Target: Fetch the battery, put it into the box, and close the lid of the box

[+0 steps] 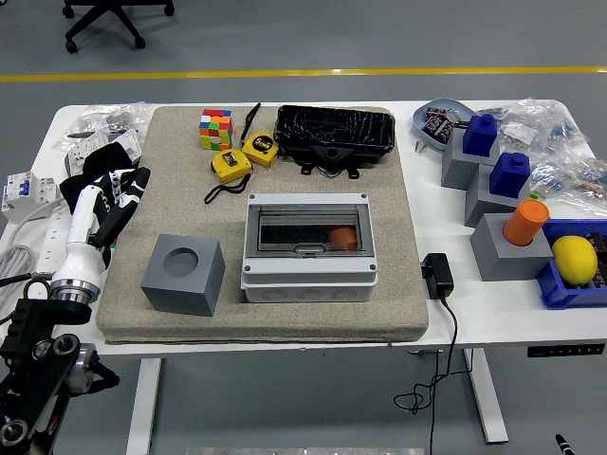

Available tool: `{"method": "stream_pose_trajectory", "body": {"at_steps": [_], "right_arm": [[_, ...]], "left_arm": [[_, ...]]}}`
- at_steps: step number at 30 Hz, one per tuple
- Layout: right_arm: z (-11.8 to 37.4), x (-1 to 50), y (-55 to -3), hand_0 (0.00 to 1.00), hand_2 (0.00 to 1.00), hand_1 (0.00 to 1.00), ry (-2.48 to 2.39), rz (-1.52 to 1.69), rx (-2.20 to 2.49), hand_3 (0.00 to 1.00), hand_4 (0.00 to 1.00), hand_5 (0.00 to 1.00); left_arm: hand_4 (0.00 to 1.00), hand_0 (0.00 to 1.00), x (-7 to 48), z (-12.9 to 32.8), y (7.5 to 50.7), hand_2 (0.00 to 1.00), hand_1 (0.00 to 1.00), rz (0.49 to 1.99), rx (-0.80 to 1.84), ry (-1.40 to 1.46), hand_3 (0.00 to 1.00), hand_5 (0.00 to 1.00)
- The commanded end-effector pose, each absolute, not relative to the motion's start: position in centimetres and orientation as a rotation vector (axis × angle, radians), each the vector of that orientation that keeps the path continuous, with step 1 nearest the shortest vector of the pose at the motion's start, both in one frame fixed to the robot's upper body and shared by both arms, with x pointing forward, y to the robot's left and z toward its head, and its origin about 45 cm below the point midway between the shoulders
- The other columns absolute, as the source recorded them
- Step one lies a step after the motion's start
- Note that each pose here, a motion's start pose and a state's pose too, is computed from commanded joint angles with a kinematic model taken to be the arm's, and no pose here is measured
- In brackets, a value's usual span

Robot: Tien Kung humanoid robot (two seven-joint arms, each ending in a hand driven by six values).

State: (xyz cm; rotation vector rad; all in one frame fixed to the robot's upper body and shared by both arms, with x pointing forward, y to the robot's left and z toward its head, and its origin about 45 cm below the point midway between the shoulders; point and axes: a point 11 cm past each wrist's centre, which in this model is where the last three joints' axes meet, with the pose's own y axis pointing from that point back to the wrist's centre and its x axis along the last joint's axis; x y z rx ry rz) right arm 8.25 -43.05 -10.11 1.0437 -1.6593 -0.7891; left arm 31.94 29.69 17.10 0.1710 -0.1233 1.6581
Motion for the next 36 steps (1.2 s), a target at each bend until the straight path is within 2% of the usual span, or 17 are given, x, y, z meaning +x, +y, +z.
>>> {"method": "stream_pose_trajectory", "body": {"at_steps": [1,2,7,8,13,14,19,20,25,26,36], "right_arm": [[-10.11,8.23,-43.04,0.866,0.805,0.833,-1.659,-0.79,1.043,0.855,0.998,0.998],[-10.11,8.25,-43.03,0.867,0.805,0.834,-1.659,-0.79,1.044,0.855,0.998,0.998],[-10.13,8.24,-42.99,0.867,0.805,0.834,-1.659,-0.792,1.044,0.855,0.998,0.998],[-10.15,8.18,-42.98,0.867,0.803,0.833,-1.658,-0.793,1.044,0.854,0.998,0.998],[-10.25,7.88,-42.86,0.867,0.803,0.833,-1.652,-0.798,1.042,0.854,0.998,0.998],[-10.26,7.85,-42.84,0.867,0.805,0.833,-1.652,-0.798,1.042,0.853,0.998,0.998],[-10.31,7.73,-42.77,0.867,0.805,0.833,-1.649,-0.802,1.042,0.853,0.998,0.998],[-10.31,7.73,-42.77,0.867,0.804,0.833,-1.649,-0.802,1.042,0.852,0.998,0.998],[-10.26,7.83,-42.85,0.867,0.804,0.833,-1.652,-0.801,1.041,0.852,0.998,0.998],[-10.26,7.84,-42.85,0.867,0.804,0.832,-1.652,-0.801,1.041,0.851,0.998,0.998],[-10.24,8.06,-42.78,0.868,0.804,0.832,-1.658,-0.801,1.044,0.851,0.998,0.998]], "left_arm": [[0.651,0.726,31.91,17.06,29.71,0.66,0.772,1.659,0.176,-0.125,0.516,0.365],[0.694,0.697,31.9,17.01,29.7,0.614,0.748,1.658,0.177,-0.125,0.468,0.302],[0.694,0.697,31.84,16.87,29.71,0.614,0.748,1.664,0.158,-0.117,0.468,0.302],[0.769,0.688,31.85,16.93,29.71,0.561,0.732,1.665,0.16,-0.124,0.348,0.236],[0.769,0.688,31.85,17.1,29.91,0.561,0.732,1.673,0.177,-0.152,0.348,0.236],[0.805,0.654,31.84,17.1,29.96,0.492,0.713,1.675,0.18,-0.155,0.259,0.184],[0.805,0.654,31.79,17.06,29.94,0.492,0.713,1.67,0.203,-0.17,0.259,0.184],[0.785,0.634,31.78,17.04,29.9,0.468,0.658,1.669,0.209,-0.174,0.247,0.175],[0.785,0.634,31.73,16.94,29.79,0.468,0.658,1.669,0.21,-0.171,0.247,0.175],[0.764,0.629,31.72,16.92,29.8,0.51,0.664,1.669,0.211,-0.17,0.314,0.158],[0.799,0.623,31.71,16.95,29.79,0.503,0.65,1.667,0.22,-0.174,0.289,0.158]]}}
